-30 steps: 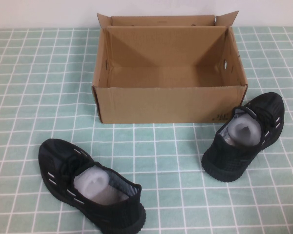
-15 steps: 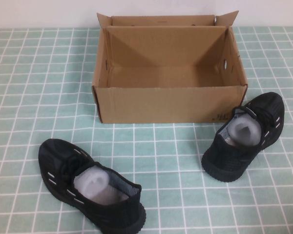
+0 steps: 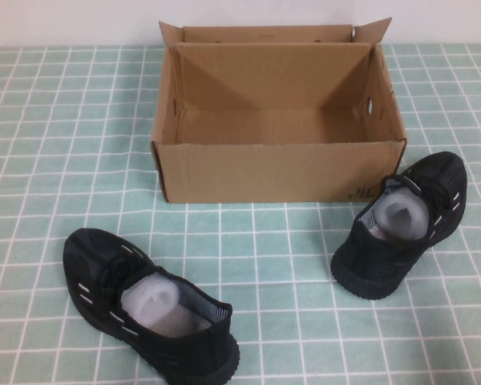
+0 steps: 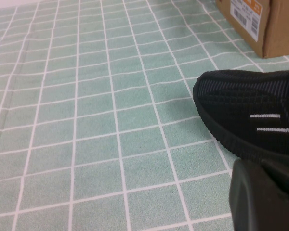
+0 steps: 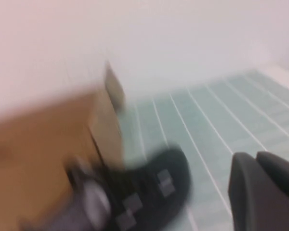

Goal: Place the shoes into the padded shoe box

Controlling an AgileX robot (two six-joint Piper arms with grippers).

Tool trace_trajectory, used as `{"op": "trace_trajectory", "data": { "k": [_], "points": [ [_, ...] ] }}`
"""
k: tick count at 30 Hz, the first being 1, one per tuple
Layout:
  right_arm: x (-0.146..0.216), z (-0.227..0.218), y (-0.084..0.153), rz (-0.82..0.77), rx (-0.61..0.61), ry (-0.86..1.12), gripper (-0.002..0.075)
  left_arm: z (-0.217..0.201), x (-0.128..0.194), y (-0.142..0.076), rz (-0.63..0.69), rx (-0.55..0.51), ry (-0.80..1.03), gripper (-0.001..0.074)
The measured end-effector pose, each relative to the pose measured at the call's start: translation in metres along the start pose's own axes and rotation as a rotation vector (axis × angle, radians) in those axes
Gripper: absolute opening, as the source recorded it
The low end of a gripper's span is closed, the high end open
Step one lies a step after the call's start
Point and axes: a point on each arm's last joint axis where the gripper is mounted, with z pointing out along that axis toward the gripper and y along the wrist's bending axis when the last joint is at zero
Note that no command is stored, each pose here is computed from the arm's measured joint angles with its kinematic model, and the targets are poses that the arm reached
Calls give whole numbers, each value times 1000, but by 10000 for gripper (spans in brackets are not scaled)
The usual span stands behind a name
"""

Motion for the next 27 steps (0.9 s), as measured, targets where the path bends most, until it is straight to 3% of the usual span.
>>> {"op": "trace_trajectory", "data": {
  "k": [5, 13, 19, 27],
  "points": [
    [-11, -1, 0, 163, -5, -124, -8, 0, 0, 0, 0, 0, 0, -5],
    [-10, -1, 2, 301, -23, -74, -8, 0, 0, 0, 0, 0, 0, -5],
    [-50, 3, 33, 232, -86, 193, -7, 0, 0, 0, 0, 0, 0, -5],
    [-90, 55, 53, 17, 15, 797, -7, 0, 0, 0, 0, 0, 0, -5]
  ]
}}
